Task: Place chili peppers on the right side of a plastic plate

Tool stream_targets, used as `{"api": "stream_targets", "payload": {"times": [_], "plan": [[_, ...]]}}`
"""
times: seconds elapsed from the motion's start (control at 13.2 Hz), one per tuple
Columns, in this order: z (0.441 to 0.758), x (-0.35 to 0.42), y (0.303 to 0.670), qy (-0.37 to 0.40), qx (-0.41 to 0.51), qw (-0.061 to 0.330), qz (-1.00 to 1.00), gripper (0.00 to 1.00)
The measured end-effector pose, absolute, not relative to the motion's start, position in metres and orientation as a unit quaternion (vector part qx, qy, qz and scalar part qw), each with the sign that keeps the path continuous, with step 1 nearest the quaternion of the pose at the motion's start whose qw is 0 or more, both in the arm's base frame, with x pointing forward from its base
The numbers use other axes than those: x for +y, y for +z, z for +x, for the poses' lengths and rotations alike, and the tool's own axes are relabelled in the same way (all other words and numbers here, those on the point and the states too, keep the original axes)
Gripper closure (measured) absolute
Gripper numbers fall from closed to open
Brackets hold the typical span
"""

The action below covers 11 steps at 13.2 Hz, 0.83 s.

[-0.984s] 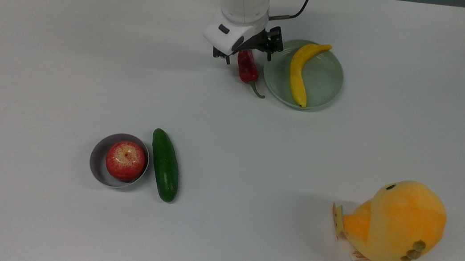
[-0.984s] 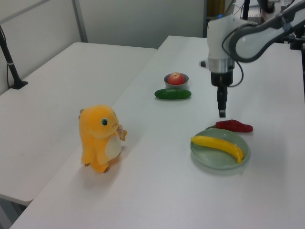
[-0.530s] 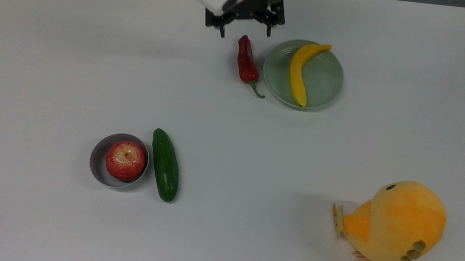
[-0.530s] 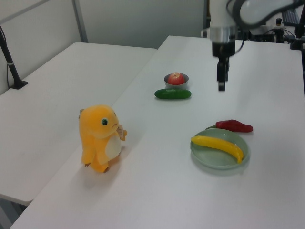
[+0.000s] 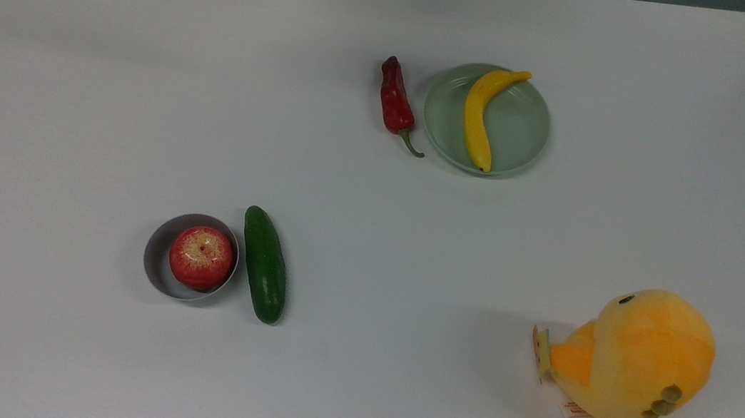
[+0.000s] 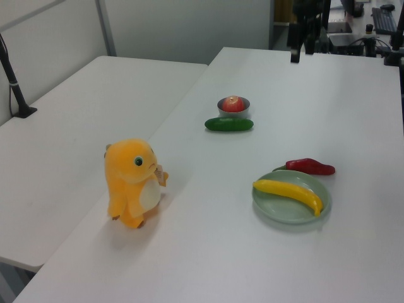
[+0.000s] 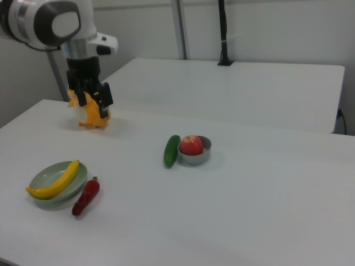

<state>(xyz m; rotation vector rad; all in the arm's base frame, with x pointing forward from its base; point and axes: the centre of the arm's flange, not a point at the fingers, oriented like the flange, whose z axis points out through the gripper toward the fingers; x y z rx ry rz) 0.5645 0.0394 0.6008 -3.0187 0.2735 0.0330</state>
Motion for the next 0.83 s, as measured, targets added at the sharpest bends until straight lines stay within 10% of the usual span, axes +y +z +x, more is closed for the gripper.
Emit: {"api": "stream_targets", "payload": {"times": [0.83], "plan": [[0.537,0.025,0.658,-0.012,0.090,0.035,-0.995,0.00]]}}
